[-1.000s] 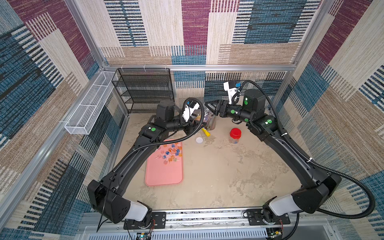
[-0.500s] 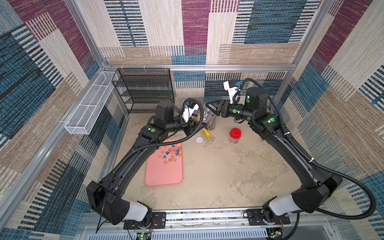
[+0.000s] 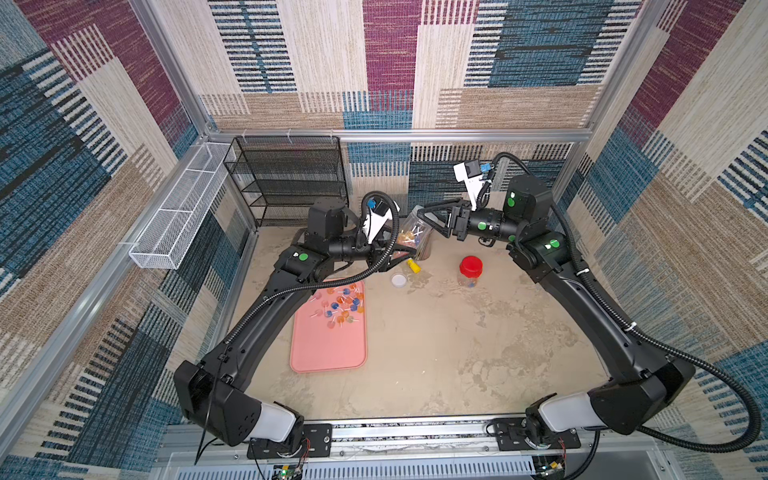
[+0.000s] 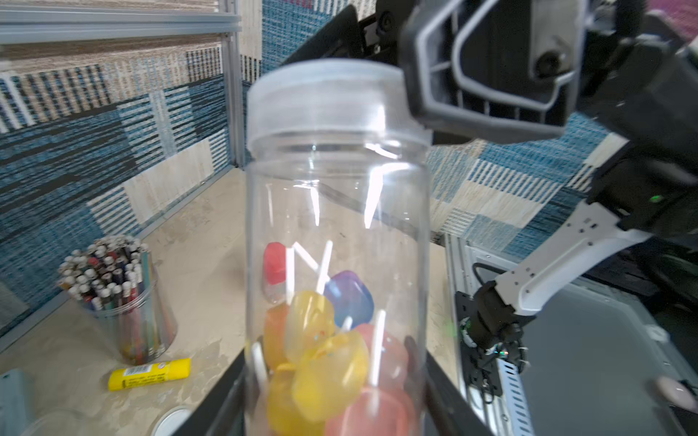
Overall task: Pour the candies out of the jar
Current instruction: Unscrew the lid from the jar.
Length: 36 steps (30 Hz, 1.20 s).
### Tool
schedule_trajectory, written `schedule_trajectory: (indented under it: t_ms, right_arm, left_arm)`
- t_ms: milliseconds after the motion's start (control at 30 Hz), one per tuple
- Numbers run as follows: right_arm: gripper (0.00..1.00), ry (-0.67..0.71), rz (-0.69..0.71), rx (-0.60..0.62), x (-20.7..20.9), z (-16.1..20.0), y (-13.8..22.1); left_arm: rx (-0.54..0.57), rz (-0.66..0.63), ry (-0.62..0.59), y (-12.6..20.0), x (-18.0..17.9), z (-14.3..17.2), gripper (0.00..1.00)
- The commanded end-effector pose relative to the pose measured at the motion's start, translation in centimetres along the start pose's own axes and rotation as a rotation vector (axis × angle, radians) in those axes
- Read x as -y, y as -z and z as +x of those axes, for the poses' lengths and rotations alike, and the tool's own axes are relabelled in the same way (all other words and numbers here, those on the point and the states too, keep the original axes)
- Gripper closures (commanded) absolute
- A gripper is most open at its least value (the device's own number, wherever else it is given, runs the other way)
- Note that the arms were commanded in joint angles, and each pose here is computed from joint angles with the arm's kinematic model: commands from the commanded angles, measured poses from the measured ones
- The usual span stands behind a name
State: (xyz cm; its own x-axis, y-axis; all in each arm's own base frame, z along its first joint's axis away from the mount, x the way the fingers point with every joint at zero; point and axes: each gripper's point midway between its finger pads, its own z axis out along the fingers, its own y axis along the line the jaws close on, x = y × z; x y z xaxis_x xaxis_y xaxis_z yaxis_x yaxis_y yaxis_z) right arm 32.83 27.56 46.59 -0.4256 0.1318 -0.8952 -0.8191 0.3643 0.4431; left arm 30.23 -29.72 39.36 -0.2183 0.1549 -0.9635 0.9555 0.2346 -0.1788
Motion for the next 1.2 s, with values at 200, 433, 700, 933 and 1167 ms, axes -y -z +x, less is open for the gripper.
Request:
schedule_trajectory:
  t_ms: [200,433,700,933,1167]
  right_arm:
    - [0.52,0.144,-0.184,-0.022,-2.2,-0.3,1.1]
    - [0.54,0.159,-0.22,-0.087,-1.5,0.7,1.1]
    - [0.5,0.17,-0.16,-0.078,-0.6,0.8,1.0]
    - [0.31,0.128,-0.114,-0.054,0.2,0.3,0.8]
    - [0.09,0.06,-0.036,-0.013,1.1,-0.8,1.0]
  left_arm:
    - [0.027,0.293,0.012,0.4,4.3,-1.5,1.0]
    - [0.031,0.301,-0.015,0.8,4.8,-1.7,1.0]
    - [0.021,0.258,-0.005,0.4,3.7,-1.3,1.0]
    - [0.009,0.221,0.0,0.1,3.0,-0.9,1.0]
    - [-0.006,0.179,0.0,-0.1,2.4,-0.4,1.0]
